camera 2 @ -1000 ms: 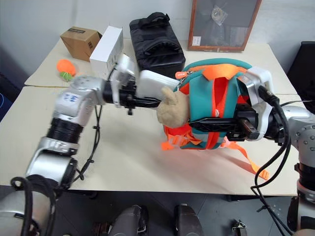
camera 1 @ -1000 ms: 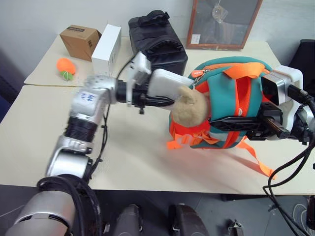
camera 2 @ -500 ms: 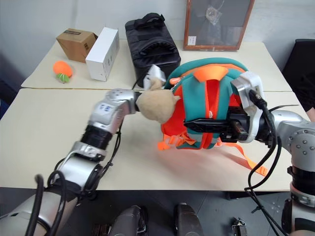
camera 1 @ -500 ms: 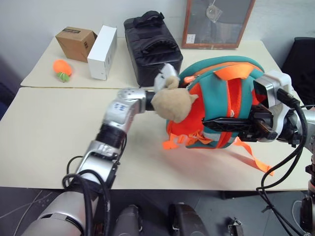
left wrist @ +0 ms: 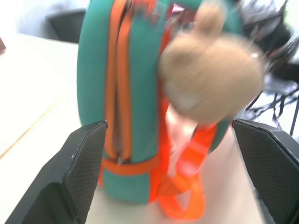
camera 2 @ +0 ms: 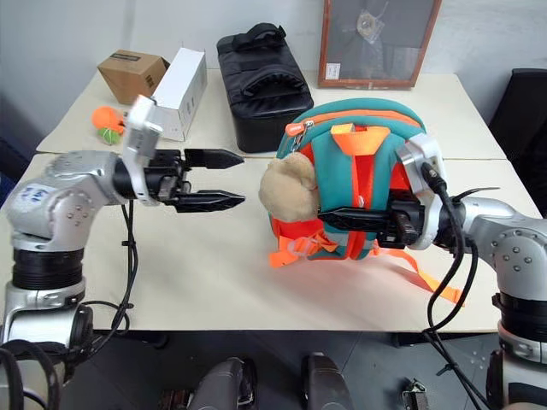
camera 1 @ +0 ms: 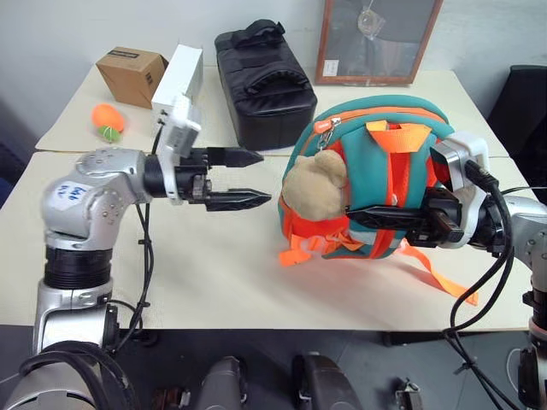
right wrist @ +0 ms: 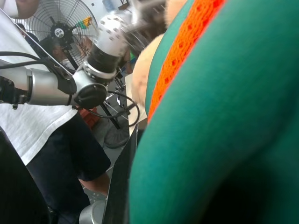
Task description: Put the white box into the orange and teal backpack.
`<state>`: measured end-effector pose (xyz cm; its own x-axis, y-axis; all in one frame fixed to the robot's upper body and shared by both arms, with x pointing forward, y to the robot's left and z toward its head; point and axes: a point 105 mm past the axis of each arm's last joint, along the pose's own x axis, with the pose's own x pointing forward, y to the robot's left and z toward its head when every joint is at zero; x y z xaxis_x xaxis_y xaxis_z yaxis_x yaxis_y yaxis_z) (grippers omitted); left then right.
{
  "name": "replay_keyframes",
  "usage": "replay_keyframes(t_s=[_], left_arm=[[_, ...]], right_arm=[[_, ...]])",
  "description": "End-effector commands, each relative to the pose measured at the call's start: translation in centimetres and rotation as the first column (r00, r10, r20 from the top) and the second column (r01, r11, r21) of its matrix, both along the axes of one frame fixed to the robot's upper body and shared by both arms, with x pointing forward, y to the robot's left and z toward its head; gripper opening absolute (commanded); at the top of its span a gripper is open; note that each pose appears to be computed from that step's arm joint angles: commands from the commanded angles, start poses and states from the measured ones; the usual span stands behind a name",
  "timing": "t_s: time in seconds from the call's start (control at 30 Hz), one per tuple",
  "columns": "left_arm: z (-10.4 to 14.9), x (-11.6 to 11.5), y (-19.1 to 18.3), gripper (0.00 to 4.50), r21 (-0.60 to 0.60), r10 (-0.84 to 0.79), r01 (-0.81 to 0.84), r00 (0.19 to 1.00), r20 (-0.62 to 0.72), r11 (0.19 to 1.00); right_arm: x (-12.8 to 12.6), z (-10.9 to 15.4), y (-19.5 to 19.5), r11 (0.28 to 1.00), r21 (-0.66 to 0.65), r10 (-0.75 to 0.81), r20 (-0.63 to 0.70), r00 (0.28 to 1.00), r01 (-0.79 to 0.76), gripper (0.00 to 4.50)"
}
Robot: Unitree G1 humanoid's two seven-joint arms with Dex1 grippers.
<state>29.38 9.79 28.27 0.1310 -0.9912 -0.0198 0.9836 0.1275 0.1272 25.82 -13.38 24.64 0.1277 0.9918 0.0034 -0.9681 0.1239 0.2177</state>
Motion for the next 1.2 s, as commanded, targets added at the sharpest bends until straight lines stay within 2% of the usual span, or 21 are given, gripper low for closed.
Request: replay_keyframes(t_s=[0.03,0.13,0.33,0.43,0.53,0.63,0.67,0.7,0.73,0.8,0.97,1.0,1.1,1.2], left_arm=[[1.6,-1.6,-2.8,4.48,-0.003,-0.027,0.027,0.995,0.095,1.000],[0.4,-2.3,-4.6,4.48,0.040,-0.059,0.055,0.995,0.081,0.998],[-3.6,0.4,-6.6,4.48,0.179,0.039,-0.063,0.990,0.138,0.982],[-3.4,0.8,-7.3,4.48,0.131,0.044,-0.060,0.991,0.123,0.990],[-3.1,0.5,-7.3,3.92,0.094,0.021,-0.030,0.995,0.098,0.995],[-3.3,0.5,-7.0,3.02,0.101,0.021,-0.031,0.995,0.094,0.994],[-3.1,0.5,-6.9,3.02,0.090,0.020,-0.028,0.996,0.090,0.996],[-2.9,0.4,-6.8,2.67,0.077,0.017,-0.024,0.996,0.087,0.997],[-2.7,0.4,-6.8,2.58,0.064,0.015,-0.020,0.996,0.085,0.998],[-2.2,0.3,-6.5,2.10,0.042,0.009,-0.012,0.997,0.081,0.999],[-0.9,0.7,-4.2,1.01,0.021,0.049,-0.050,0.996,0.069,0.999],[-0.5,1.0,-3.5,0.87,0.016,0.069,-0.070,0.996,0.062,0.997],[1.0,1.4,-1.6,0.87,-0.008,0.096,-0.095,0.994,0.053,0.995],[1.1,1.1,-1.5,0.87,0.013,0.074,-0.075,0.995,0.071,0.997]], right_arm=[[-0.2,0.8,0.2,1.000,0.011,0.014,0.046,0.999,-0.014,0.00],[-0.2,0.8,0.3,1.000,0.013,0.016,0.045,0.999,-0.016,0.00],[-0.2,1.1,0.5,0.999,0.024,0.020,0.047,0.999,-0.021,0.00],[-0.2,1.2,0.6,0.999,0.028,0.019,0.049,0.999,-0.020,0.00],[-0.2,1.1,0.6,1.000,0.029,0.010,0.048,0.999,-0.012,0.00],[-0.2,1.1,0.5,1.000,0.031,0.000,0.048,0.999,-0.001,0.00],[-0.2,1.1,0.4,0.999,0.032,-0.004,0.047,0.999,0.003,0.00],[-0.1,1.1,0.4,0.999,0.033,-0.007,0.047,0.999,0.006,0.00],[-0.1,1.1,0.4,0.999,0.033,-0.010,0.047,0.999,0.008,0.00],[-0.1,0.9,0.3,0.999,0.029,-0.020,0.046,0.999,0.019,0.00],[0.3,0.7,-0.4,0.998,0.031,-0.059,0.039,0.998,0.058,0.00],[0.3,0.7,-0.6,0.997,0.034,-0.065,0.038,0.997,0.064,0.00],[0.5,0.7,-1.0,0.996,0.043,-0.085,0.033,0.996,0.083,0.00],[0.6,0.6,-1.1,0.995,0.045,-0.094,0.032,0.995,0.093,0.00]])
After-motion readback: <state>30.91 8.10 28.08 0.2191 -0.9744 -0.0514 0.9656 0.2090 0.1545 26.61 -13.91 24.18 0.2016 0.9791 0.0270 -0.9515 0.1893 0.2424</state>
